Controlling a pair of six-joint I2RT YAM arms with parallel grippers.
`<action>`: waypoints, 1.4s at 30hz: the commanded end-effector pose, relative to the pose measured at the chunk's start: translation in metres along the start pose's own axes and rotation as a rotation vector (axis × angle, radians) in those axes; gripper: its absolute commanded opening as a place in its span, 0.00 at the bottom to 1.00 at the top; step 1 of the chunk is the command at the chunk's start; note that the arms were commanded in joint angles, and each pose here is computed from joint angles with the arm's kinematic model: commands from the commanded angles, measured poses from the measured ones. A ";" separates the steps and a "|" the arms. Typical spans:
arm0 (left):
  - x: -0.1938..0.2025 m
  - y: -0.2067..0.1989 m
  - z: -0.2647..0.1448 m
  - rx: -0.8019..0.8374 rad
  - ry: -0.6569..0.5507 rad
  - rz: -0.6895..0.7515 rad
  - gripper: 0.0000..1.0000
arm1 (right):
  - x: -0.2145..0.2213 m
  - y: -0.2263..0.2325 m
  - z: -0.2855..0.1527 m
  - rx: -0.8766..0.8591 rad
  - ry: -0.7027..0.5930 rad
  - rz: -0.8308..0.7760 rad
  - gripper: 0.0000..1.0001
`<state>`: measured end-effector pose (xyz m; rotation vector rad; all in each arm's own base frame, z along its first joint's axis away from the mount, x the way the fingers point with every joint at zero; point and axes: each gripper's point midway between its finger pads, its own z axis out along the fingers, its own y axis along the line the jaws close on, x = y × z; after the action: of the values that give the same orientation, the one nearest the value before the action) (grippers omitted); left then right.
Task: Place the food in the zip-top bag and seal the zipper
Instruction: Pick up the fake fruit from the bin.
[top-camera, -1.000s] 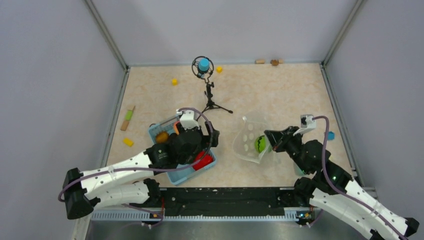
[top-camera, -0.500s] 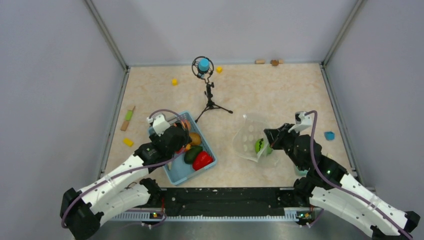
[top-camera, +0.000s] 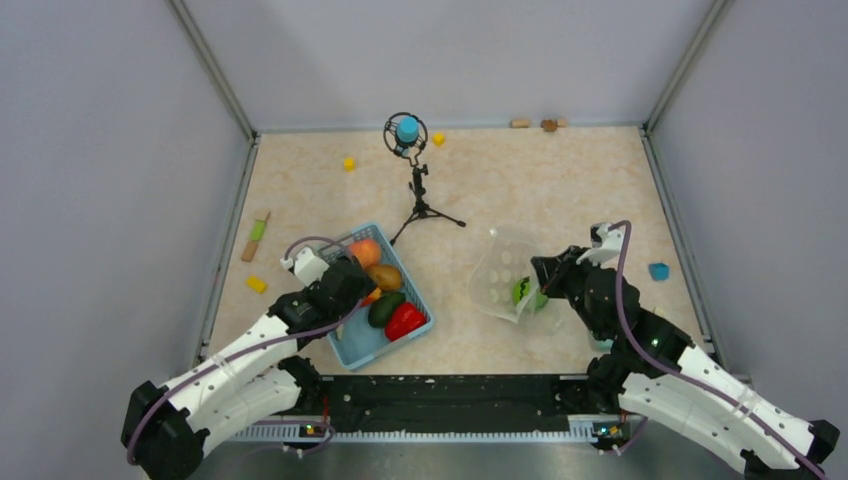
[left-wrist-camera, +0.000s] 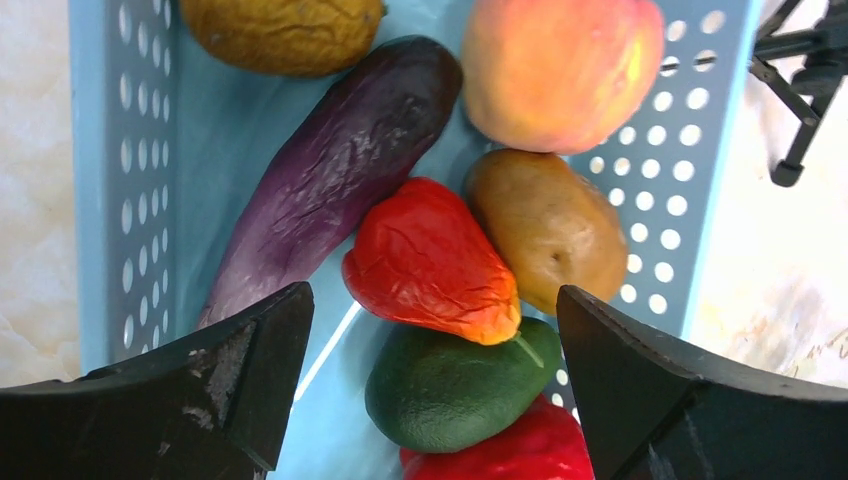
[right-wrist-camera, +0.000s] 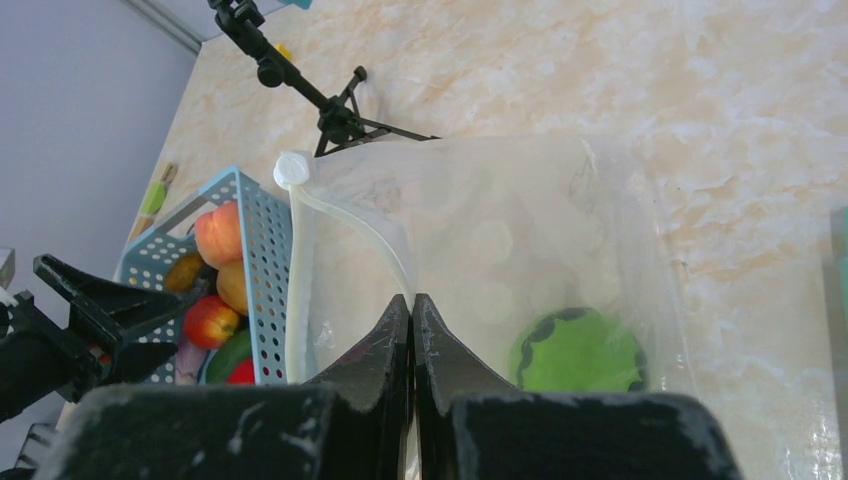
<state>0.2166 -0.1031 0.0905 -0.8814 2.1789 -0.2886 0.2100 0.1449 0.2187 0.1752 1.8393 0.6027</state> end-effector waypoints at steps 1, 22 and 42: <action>0.001 0.003 0.010 -0.011 -0.026 -0.175 0.95 | -0.016 0.002 -0.003 0.007 -0.046 0.010 0.00; 0.011 0.005 0.031 0.013 -0.045 -0.334 0.79 | -0.016 -0.002 -0.003 0.017 -0.056 0.015 0.00; 0.012 0.001 0.036 0.007 -0.044 -0.311 0.46 | -0.019 -0.005 -0.005 0.023 -0.072 0.023 0.00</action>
<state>0.2294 -0.1078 0.0517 -1.2062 2.0344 -0.4010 0.2099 0.1368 0.2217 0.2015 1.8188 0.5842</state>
